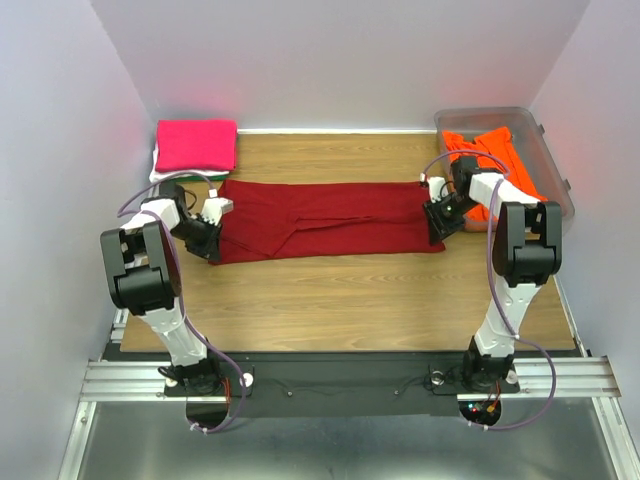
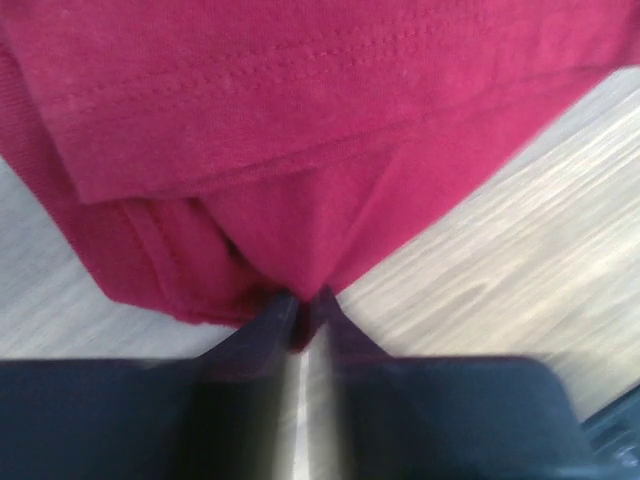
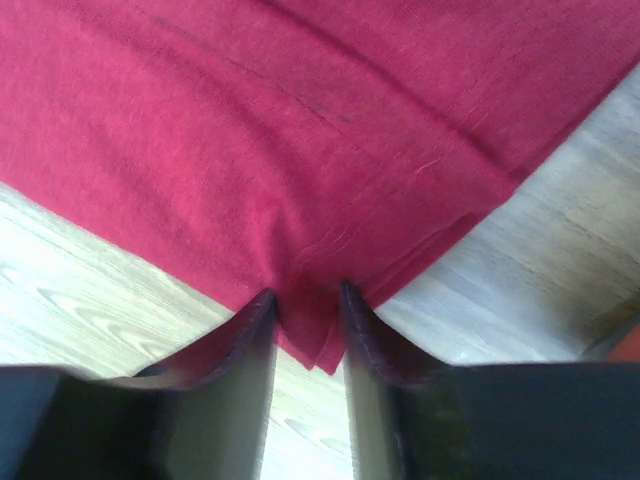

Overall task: Fold and stack the t-shirts
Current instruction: Fold the tshirt

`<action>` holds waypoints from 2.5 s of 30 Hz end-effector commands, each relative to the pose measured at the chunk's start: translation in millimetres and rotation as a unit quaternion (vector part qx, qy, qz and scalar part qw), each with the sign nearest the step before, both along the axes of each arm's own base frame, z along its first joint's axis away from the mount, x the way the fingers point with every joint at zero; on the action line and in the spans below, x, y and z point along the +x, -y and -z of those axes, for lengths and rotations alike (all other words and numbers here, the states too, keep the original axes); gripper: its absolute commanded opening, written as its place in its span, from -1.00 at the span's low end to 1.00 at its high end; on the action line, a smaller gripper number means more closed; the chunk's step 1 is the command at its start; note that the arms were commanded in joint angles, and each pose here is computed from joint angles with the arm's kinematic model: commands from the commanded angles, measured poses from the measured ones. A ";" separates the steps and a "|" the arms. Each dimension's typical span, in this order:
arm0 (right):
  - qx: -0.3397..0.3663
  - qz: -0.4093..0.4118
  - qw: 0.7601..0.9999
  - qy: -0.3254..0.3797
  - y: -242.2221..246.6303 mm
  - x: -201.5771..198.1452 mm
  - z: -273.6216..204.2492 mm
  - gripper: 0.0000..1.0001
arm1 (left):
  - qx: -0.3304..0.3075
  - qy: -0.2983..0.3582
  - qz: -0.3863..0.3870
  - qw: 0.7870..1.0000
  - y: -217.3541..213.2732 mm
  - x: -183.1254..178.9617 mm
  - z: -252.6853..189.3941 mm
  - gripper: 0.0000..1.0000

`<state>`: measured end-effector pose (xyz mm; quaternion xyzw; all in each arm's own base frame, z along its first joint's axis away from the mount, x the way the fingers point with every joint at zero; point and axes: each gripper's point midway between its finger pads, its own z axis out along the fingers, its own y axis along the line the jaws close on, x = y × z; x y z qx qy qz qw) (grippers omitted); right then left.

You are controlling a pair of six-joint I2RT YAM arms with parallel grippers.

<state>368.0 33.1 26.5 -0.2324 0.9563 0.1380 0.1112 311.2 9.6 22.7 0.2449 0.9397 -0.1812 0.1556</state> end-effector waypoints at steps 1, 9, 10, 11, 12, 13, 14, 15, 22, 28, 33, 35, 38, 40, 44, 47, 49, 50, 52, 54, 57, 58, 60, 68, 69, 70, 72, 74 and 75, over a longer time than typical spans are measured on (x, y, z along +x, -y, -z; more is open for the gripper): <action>-0.031 0.006 1.000 -0.001 16.2 0.8 20.6 -0.48 | 0.004 -0.035 0.014 0.999 0.8 -25.9 16.2 -0.93; -0.056 -0.046 0.997 -0.001 17.5 -22.9 15.0 -0.75 | 0.043 -0.057 0.057 0.996 -2.7 -87.9 2.1 -1.00; -0.060 -0.051 0.997 0.003 18.3 -24.8 12.2 -0.75 | 0.045 -0.061 0.060 0.995 -2.6 -94.3 2.0 -1.00; -0.070 -0.059 0.996 0.000 22.4 -30.9 13.5 -0.77 | 0.047 -0.063 0.063 0.995 -2.8 -99.5 0.7 -1.00; -0.078 -0.063 0.995 -0.001 25.8 -33.8 13.3 -0.80 | 0.049 -0.063 0.070 0.994 -2.9 -104.9 0.2 -1.00; -0.087 -0.067 0.994 -0.003 28.6 -37.2 13.0 -0.80 | 0.051 -0.062 0.070 0.994 -1.8 -112.5 -2.0 -1.00; -0.095 -0.072 0.993 0.004 31.7 -37.5 7.1 -0.79 | 0.055 -0.061 0.072 0.994 -2.2 -114.8 -2.8 -1.00; -0.096 -0.073 0.993 0.009 31.8 -36.3 1.1 -0.73 | 0.057 -0.059 0.069 0.994 -2.6 -116.6 -4.4 -0.90; 0.062 -0.061 0.992 0.087 -37.6 -6.6 -107.7 0.10 | -0.008 0.017 0.074 0.997 9.5 -90.5 -64.9 -0.13; 0.187 -0.096 0.969 0.127 -149.2 0.9 -139.7 0.04 | -0.038 0.054 0.042 0.997 8.8 -55.7 -84.8 -0.12; 0.207 -0.164 0.958 0.110 -255.9 -25.2 -115.6 -0.03 | -0.087 0.013 -0.021 0.996 3.6 -44.7 -68.2 0.02; 0.219 -0.193 0.952 0.092 -302.4 -44.0 -108.4 -0.07 | -0.107 0.004 -0.041 0.993 1.2 -38.8 -65.1 0.03; 0.245 -0.206 0.944 0.073 -352.8 -69.1 -104.3 -0.07 | -0.128 -0.008 -0.060 0.990 -3.2 -37.0 -61.0 0.03; 0.272 -0.215 0.935 0.073 -383.9 -85.3 -106.4 -0.03 | -0.136 -0.013 -0.068 0.988 -4.5 -35.9 -58.1 0.03; 0.280 -0.221 0.931 0.076 -417.4 -114.0 -97.3 -0.03 | -0.139 -0.008 -0.071 0.988 -3.7 -35.6 -57.8 0.03; 0.278 -0.239 0.928 0.072 -438.4 -134.6 -90.8 -0.03 | -0.140 -0.014 -0.075 0.987 -2.7 -39.2 -52.9 0.03; 0.272 -0.236 0.931 0.066 -444.6 -138.2 -83.0 -0.02 | -0.141 -0.016 -0.079 0.987 -2.2 -39.7 -49.3 0.03; 0.267 -0.224 0.935 0.070 -448.0 -135.5 -82.3 -0.01 | -0.140 -0.016 -0.081 0.987 -2.9 -39.3 -49.1 0.03; 0.262 -0.219 0.938 0.067 -452.0 -136.4 -75.8 0.01 | -0.140 -0.012 -0.081 0.987 -3.3 -37.8 -49.8 0.04; 0.250 -0.209 0.943 0.071 -454.1 -132.6 -66.9 0.03 | -0.141 -0.011 -0.082 0.987 -3.2 -36.9 -50.4 0.04; 0.234 -0.208 0.947 0.075 -457.2 -131.8 -54.4 0.04 | -0.141 -0.011 -0.082 0.987 -3.7 -35.7 -50.7 0.04; 0.230 -0.208 0.948 0.076 -457.6 -131.8 -50.5 0.04 | -0.140 -0.010 -0.081 0.987 -4.3 -34.8 -50.0 0.04; 0.217 -0.206 0.951 0.083 -458.5 -129.9 -41.1 0.05 | -0.140 -0.010 -0.080 0.987 -4.6 -34.4 -49.9 0.04; 0.209 -0.198 0.953 0.093 -462.5 -124.1 -38.1 -0.04 | -0.139 -0.012 -0.081 0.987 -5.1 -35.3 -45.5 0.04; 0.210 -0.196 0.953 0.096 -462.8 -122.3 -40.7 -0.06 | -0.139 -0.011 -0.080 0.987 -5.2 -35.3 -45.5 0.04; 0.210 -0.196 0.952 0.101 -463.8 -121.1 -42.9 -0.08 | -0.139 -0.012 -0.080 0.987 -5.0 -35.8 -44.8 0.04; 0.209 -0.196 0.952 0.111 -466.4 -118.5 -46.0 -0.09 | -0.139 -0.012 -0.080 0.987 -5.6 -34.5 -44.2 0.04; 0.205 -0.195 0.953 0.110 -467.5 -117.2 -41.0 -0.12 | -0.140 -0.013 -0.080 0.987 -5.8 -34.4 -44.0 0.04; 0.204 -0.196 0.953 0.109 -468.7 -118.2 -39.1 -0.14 | -0.140 -0.013 -0.080 0.987 -5.5 -34.0 -43.9 0.04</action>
